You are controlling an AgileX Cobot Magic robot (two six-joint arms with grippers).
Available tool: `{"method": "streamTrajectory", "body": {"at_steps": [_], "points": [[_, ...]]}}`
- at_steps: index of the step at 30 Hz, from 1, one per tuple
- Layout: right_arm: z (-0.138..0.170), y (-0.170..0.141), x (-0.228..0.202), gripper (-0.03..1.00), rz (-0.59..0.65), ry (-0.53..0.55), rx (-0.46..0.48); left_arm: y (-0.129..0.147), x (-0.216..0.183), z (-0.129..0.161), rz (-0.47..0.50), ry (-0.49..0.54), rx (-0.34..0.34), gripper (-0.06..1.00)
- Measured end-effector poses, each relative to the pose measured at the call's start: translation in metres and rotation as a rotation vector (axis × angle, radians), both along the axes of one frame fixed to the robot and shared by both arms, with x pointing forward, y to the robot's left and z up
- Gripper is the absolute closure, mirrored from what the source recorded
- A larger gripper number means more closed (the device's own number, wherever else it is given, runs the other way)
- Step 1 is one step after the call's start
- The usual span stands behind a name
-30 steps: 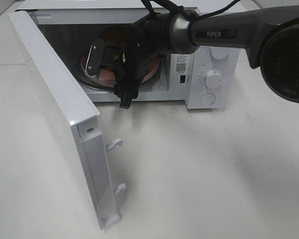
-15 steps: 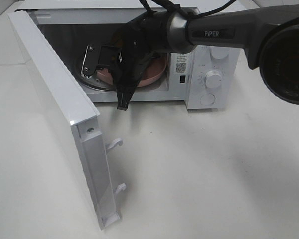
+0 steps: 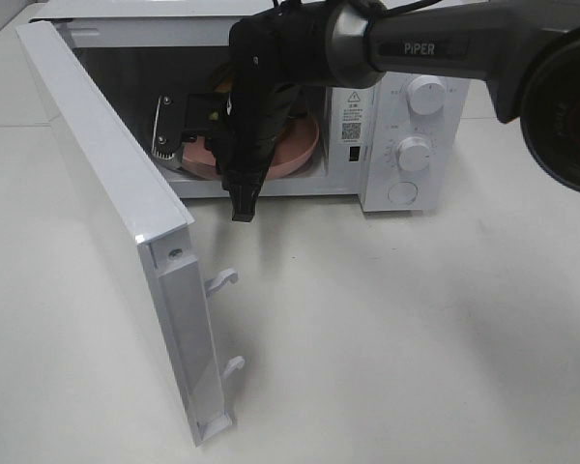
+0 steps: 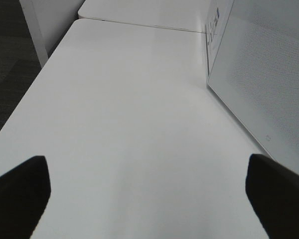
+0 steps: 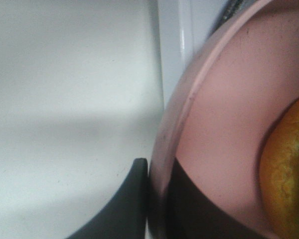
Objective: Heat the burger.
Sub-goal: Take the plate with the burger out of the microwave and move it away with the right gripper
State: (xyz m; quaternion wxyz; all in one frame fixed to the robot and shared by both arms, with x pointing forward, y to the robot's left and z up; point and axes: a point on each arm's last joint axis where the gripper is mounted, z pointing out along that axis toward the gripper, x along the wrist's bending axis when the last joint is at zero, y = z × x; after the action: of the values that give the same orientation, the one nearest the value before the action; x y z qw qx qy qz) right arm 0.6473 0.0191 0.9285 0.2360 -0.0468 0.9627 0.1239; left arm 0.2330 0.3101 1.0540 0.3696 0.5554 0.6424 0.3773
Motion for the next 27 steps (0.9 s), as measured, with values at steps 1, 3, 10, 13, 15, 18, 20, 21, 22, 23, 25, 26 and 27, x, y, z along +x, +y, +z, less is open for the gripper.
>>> {"method": "streamTrajectory", "body": {"at_steps": [1,3,10,13,15,18,20,21,22,23,25,26,27], "points": [[0.000,-0.001,-0.001,0.92,0.006,0.007,-0.009,0.000,0.000,0.000,0.000,0.000,0.000,-0.04],[0.005,-0.001,-0.002,0.92,0.011,0.007,-0.012,0.000,0.000,0.000,0.000,0.000,0.000,-0.04],[0.016,-0.003,-0.005,0.92,0.010,0.017,-0.005,0.000,0.000,0.000,0.000,0.000,0.000,-0.04],[0.019,-0.009,-0.008,0.92,0.017,0.027,-0.017,0.000,0.000,0.000,0.000,0.000,0.000,-0.04],[0.015,-0.016,-0.012,0.92,0.041,0.024,-0.034,0.000,0.000,0.000,0.000,0.000,0.000,-0.04],[0.014,-0.023,-0.015,0.92,0.059,0.008,-0.036,0.000,0.000,0.000,0.000,0.000,0.000,-0.04],[0.009,-0.030,-0.022,0.92,0.087,-0.019,-0.045,0.000,0.000,0.000,0.000,0.000,0.000,-0.04],[0.009,-0.030,-0.022,0.92,0.087,-0.019,-0.045,0.000,0.000,0.000,0.000,0.000,0.000,-0.04],[0.007,-0.031,-0.023,0.92,0.095,-0.035,-0.041,0.000,0.000,0.000,0.000,0.000,0.000,-0.04],[0.005,-0.034,-0.026,0.92,0.112,-0.063,-0.043,0.000,0.000,0.000,0.000,0.000,0.000,-0.04],[0.003,-0.036,-0.030,0.92,0.123,-0.082,-0.039,0.000,0.000,0.000,0.000,0.000,0.000,-0.04],[0.003,-0.036,-0.030,0.92,0.123,-0.082,-0.039,0.000,0.000,0.000,0.000,0.000,0.000,-0.04],[0.003,-0.038,-0.032,0.92,0.129,-0.090,-0.036,0.000,0.000,0.000,0.000,0.000,0.000,-0.04]]}}
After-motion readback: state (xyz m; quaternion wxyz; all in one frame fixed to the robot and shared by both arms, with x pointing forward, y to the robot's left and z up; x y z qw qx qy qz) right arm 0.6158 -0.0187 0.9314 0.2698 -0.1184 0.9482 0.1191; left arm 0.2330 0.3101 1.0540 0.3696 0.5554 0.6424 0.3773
